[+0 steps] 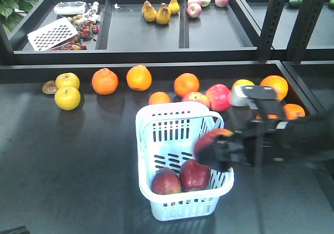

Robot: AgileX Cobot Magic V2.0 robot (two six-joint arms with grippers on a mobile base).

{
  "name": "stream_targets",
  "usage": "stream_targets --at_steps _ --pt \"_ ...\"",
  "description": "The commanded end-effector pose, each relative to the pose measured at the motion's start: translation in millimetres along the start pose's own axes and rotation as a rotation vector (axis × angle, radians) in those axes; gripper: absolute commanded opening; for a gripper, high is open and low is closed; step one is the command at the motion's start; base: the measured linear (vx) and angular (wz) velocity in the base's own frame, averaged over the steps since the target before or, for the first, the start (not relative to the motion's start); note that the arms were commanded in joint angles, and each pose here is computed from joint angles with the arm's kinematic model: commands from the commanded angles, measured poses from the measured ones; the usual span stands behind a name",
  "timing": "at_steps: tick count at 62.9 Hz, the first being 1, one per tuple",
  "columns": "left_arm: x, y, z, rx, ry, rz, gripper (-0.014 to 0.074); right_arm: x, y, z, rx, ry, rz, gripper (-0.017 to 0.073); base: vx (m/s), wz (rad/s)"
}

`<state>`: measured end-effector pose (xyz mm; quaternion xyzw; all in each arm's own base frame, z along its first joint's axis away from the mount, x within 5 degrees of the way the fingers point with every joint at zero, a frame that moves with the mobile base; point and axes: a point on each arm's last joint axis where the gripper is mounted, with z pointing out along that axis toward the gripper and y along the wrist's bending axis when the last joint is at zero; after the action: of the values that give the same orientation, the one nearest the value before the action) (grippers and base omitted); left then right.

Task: Pick three apples into basket with both arms
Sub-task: 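Carry the third apple into the basket and release it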

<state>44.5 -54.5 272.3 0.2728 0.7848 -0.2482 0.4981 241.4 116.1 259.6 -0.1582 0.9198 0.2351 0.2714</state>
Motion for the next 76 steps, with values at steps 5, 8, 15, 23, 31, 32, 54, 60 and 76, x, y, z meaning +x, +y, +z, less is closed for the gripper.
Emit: stream_targets --at_steps 5,8,15,23,31,32,54,60,76 --pt "-11.7 0.4 -2.4 -0.011 -0.070 -0.024 -0.0006 -17.5 10.5 22.1 0.009 -0.115 -0.015 0.0170 0.00 0.00" --pt "-11.7 0.4 -2.4 -0.011 -0.070 -0.024 -0.0006 -19.8 8.9 29.3 0.007 -0.100 -0.018 0.0243 0.00 0.00" --pt "-11.7 0.4 -2.4 -0.011 -0.070 -0.024 -0.0006 -27.4 6.6 43.0 0.002 -0.075 -0.004 0.0467 0.00 0.00" --pt "-11.8 0.5 -2.5 -0.012 -0.071 -0.024 -0.0006 -35.6 4.2 49.4 0.017 -0.096 -0.007 0.0691 0.00 0.00" --pt "-11.8 0.5 -2.5 -0.012 -0.071 -0.024 -0.0006 -39.5 4.6 48.4 0.020 -0.115 -0.014 0.0726 0.00 0.00" --pt "-11.8 0.5 -2.5 -0.012 -0.071 -0.024 -0.0006 -39.6 4.5 48.4 0.020 -0.116 -0.014 0.0724 0.00 0.00" --pt "-11.7 0.4 -2.4 -0.011 -0.070 -0.024 -0.0006 -33.7 13.4 37.6 -0.036 -0.053 -0.037 0.0477 0.00 0.00" --pt "-11.5 0.3 -2.4 -0.010 -0.068 -0.024 -0.0006 -31.6 19.0 27.0 -0.060 -0.036 -0.063 0.0269 0.00 0.00" --pt "-11.4 0.2 -2.4 -0.009 -0.067 -0.024 -0.0006 -22.3 36.2 -22.9 -0.082 -0.025 -0.211 -0.0009 0.00 0.00"
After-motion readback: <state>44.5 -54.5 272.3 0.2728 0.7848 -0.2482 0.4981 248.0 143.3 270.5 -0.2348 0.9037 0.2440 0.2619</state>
